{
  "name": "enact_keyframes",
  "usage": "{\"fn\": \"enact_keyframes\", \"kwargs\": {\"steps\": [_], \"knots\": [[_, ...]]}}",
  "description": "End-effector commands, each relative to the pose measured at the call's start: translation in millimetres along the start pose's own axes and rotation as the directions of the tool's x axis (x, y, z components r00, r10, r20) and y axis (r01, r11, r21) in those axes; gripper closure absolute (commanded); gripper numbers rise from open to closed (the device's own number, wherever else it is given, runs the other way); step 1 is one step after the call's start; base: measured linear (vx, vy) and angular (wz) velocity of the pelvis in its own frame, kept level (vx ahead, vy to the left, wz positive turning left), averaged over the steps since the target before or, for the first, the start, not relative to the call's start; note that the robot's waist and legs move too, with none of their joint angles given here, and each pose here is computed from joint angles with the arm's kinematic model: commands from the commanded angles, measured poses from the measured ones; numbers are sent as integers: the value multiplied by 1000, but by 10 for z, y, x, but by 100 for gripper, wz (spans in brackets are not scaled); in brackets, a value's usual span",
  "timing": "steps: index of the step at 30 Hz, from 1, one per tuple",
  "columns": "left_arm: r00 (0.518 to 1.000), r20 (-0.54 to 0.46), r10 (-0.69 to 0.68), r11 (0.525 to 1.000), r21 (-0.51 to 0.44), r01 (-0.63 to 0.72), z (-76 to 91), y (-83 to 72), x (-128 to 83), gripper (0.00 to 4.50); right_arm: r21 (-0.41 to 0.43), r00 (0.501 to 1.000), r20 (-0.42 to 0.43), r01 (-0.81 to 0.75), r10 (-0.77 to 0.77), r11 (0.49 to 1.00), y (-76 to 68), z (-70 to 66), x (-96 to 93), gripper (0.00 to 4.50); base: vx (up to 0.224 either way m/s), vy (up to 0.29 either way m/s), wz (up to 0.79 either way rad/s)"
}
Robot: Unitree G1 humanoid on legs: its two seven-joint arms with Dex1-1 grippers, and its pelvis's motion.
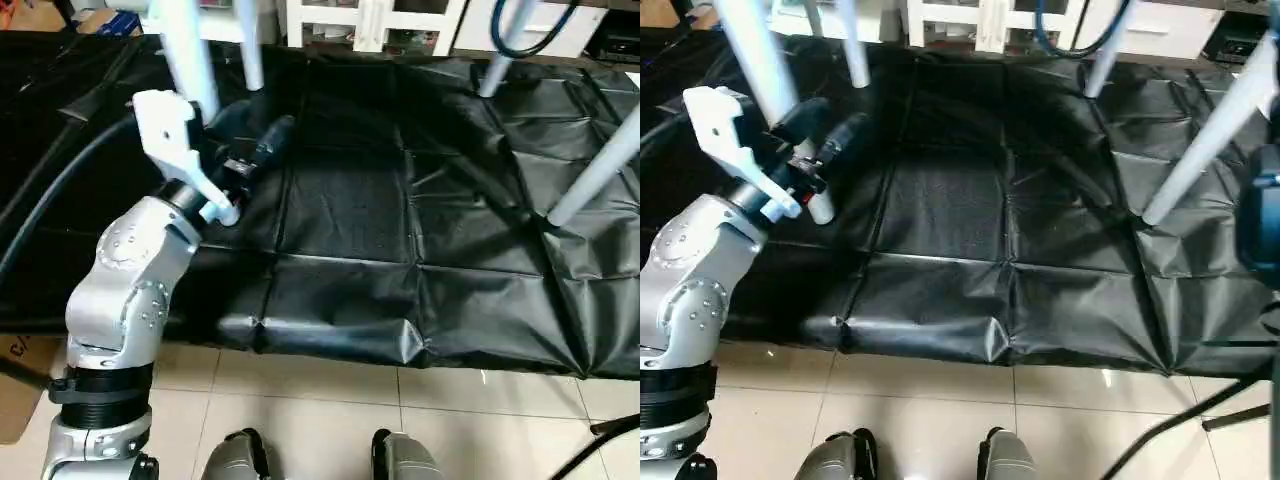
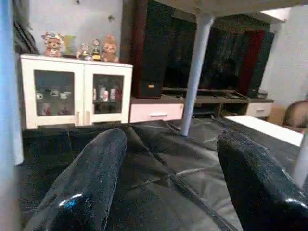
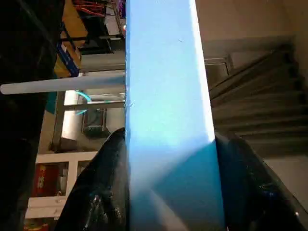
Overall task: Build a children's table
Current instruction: Flip table
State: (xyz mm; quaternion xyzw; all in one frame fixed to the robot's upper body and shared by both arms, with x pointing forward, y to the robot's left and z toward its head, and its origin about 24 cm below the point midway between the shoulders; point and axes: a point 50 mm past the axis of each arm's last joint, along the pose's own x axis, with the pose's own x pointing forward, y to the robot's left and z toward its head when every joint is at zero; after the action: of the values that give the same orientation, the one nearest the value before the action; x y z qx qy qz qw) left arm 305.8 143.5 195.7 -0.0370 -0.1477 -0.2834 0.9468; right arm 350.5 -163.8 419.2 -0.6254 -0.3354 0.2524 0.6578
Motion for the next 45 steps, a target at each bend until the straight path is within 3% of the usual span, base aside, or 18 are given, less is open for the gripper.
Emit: {"fn": "enact_keyframes", "kwargs": {"steps": [1, 3, 12, 13, 14, 22, 26, 28, 34, 36, 39, 40, 43, 44, 45], "knots": [[1000, 1, -19, 999, 30, 19, 41, -18, 25, 109, 78, 999, -33, 6, -4, 997, 94, -80, 24, 257, 0, 0, 0], [1000, -1, -19, 999, 29, 19, 32, -17, 27, 109, 99, 996, -92, 12, -3, 995, 105, -131, 38, 257, 0, 0, 0], [1000, -2, -16, 999, 37, 16, 42, -9, 15, 109, 138, 987, -159, 24, -2, 990, 110, -179, 77, 257, 0, 0, 0], [1000, -2, -15, 999, 37, 15, 42, -8, 16, 109, 143, 987, -159, 22, 1, 989, 114, -179, 81, 201, 0, 0, 0], [1000, -2, -15, 999, 37, 15, 42, -8, 16, 109, 143, 987, -159, 22, 1, 989, 114, -179, 81, 201, 0, 0, 0], [1000, 2, -22, 999, 33, 22, 60, -8, 9, 109, 179, 999, -43, 18, -11, 984, 59, -68, 89, 130, 0, 0, 0], [1000, 6, -29, 999, 21, 29, 55, -15, 13, 109, 167, 996, 61, 55, -66, 984, -14, 28, 45, 99, 0, 0, 0], [1000, 14, -26, 1000, 1, 26, 43, -22, 13, 109, 160, 982, 164, 64, -90, 985, -13, 105, -1, 75, 0, 0, 0], [999, 13, -32, 999, -5, 32, 16, -48, 41, 109, 60, 947, 271, 164, -174, 985, -7, 204, -103, 19, 0, 0, 0], [999, 12, -46, 999, -11, 46, -1, -74, 58, 109, 40, 916, 349, 197, -198, 980, 25, 261, -181, 4, 0, 0, 0], [1000, 3, -23, 1000, -5, 23, -31, -69, 52, 109, 60, 865, 462, 189, -195, 980, 117, 364, -252, 4, 0, 0, 0], [1000, -7, 8, 1000, -7, -9, -63, -55, 26, 109, 143, 838, 512, 132, -187, 981, 223, 416, -264, 4, 0, 0, 0], [999, -20, 32, 999, -2, -32, -90, -45, -11, 109, 210, 814, 549, 86, -190, 974, 338, 482, -278, 4, 0, 0, 0], [998, -33, 50, 999, -9, -50, -109, -41, -62, 109, 290, 790, 578, 37, -206, 956, 505, 579, -291, 4, 0, 0, 0], [994, -61, 87, 996, 2, -87, -134, -27, -138, 109, 447, 757, 600, -48, -259, 893, 802, 757, -320, 4, 0, 0, 0]]}}
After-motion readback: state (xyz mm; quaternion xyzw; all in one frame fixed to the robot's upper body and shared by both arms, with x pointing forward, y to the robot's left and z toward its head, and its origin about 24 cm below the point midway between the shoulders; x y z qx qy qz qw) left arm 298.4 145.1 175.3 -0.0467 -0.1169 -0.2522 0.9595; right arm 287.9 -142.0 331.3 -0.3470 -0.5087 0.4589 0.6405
